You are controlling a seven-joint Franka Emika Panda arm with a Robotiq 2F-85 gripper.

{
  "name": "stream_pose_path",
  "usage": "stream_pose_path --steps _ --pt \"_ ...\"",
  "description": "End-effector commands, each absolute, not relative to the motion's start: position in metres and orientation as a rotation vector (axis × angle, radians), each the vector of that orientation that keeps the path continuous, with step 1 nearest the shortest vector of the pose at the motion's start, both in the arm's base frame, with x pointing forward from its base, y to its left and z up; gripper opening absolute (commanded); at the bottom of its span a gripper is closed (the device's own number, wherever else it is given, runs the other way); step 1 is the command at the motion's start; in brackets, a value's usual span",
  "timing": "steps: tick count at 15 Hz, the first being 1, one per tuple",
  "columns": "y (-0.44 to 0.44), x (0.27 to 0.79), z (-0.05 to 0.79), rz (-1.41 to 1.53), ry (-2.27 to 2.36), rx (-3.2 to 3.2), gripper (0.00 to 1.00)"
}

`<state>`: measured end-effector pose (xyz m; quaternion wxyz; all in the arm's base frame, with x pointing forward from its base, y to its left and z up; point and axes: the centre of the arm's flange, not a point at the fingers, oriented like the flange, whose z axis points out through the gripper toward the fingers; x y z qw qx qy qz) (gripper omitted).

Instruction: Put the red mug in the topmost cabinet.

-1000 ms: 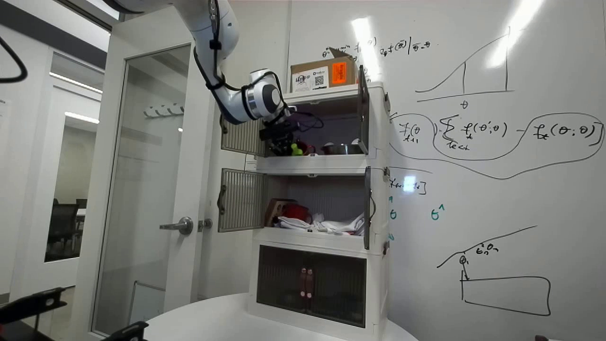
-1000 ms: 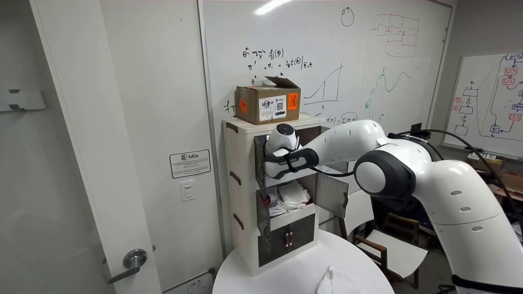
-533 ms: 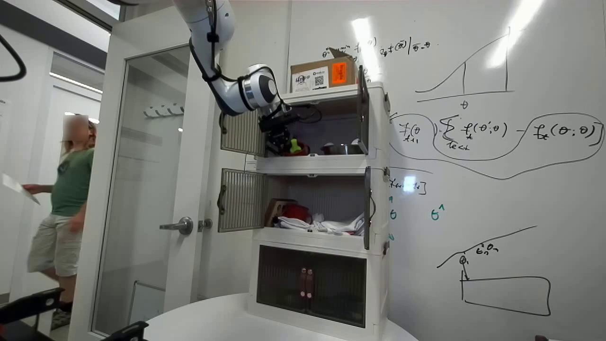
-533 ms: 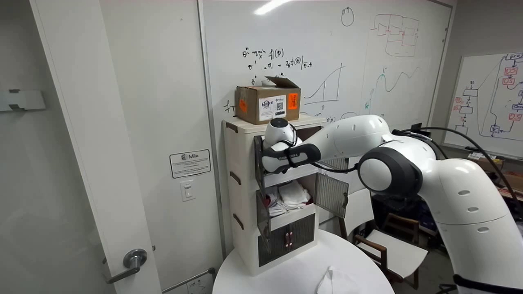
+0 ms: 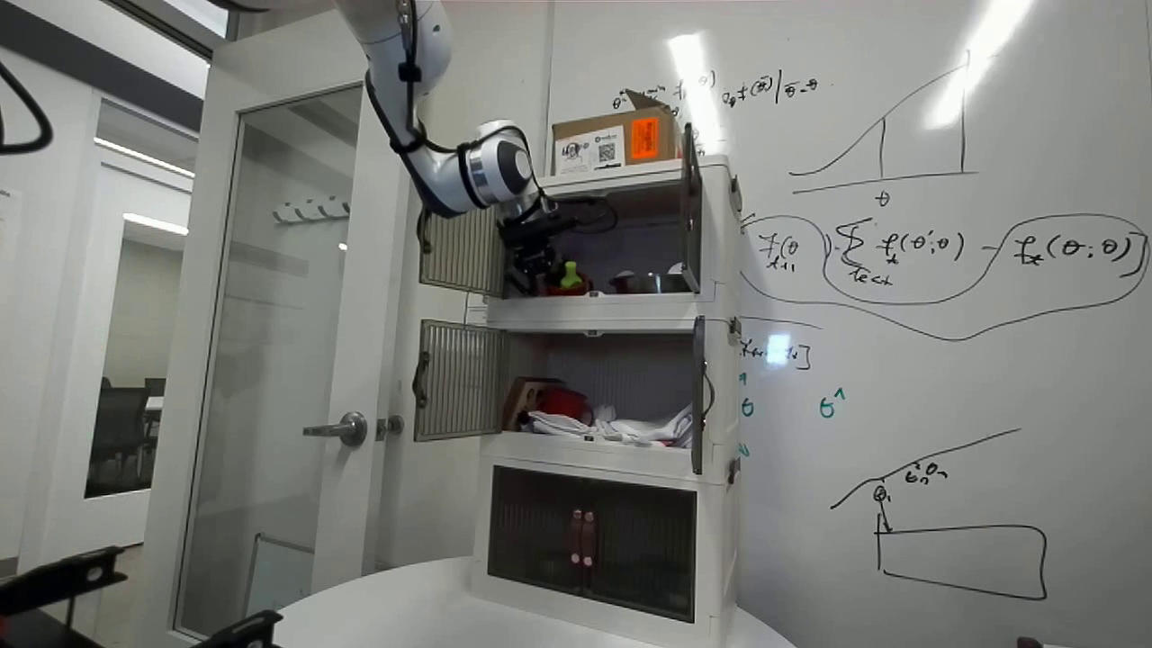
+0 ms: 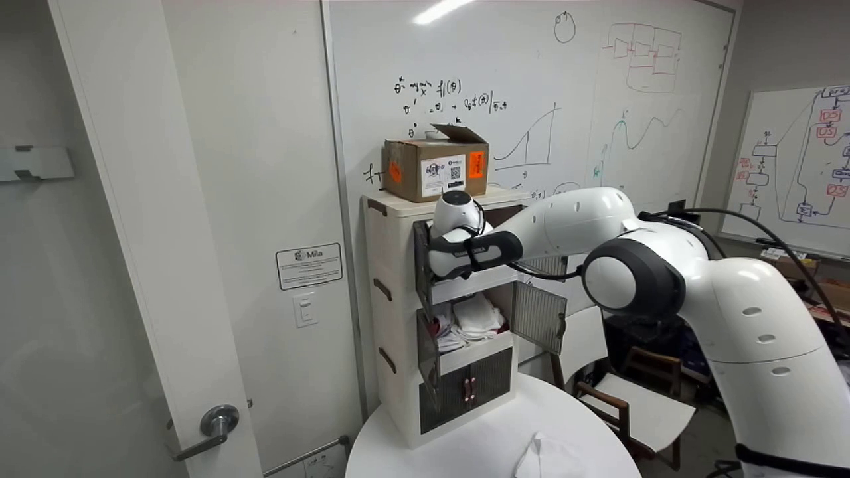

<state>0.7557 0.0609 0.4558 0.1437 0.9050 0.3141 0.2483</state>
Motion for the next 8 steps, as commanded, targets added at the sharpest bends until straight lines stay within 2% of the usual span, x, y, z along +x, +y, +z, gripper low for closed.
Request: stream_pose_path --steps 1,5,6,8 --pt "0.0606 0.7546 0.4612 0.753 0.888 2.671 0.65" --pt "0.0551 0.7526 0.4635 0.844 0.834 2.685 0.95" --pt "0.056 0.7516 0.4639 0.87 0.82 2.685 1.0" --pt "0.0586 0.7487 0.465 0.919 0.8 2.689 1.0"
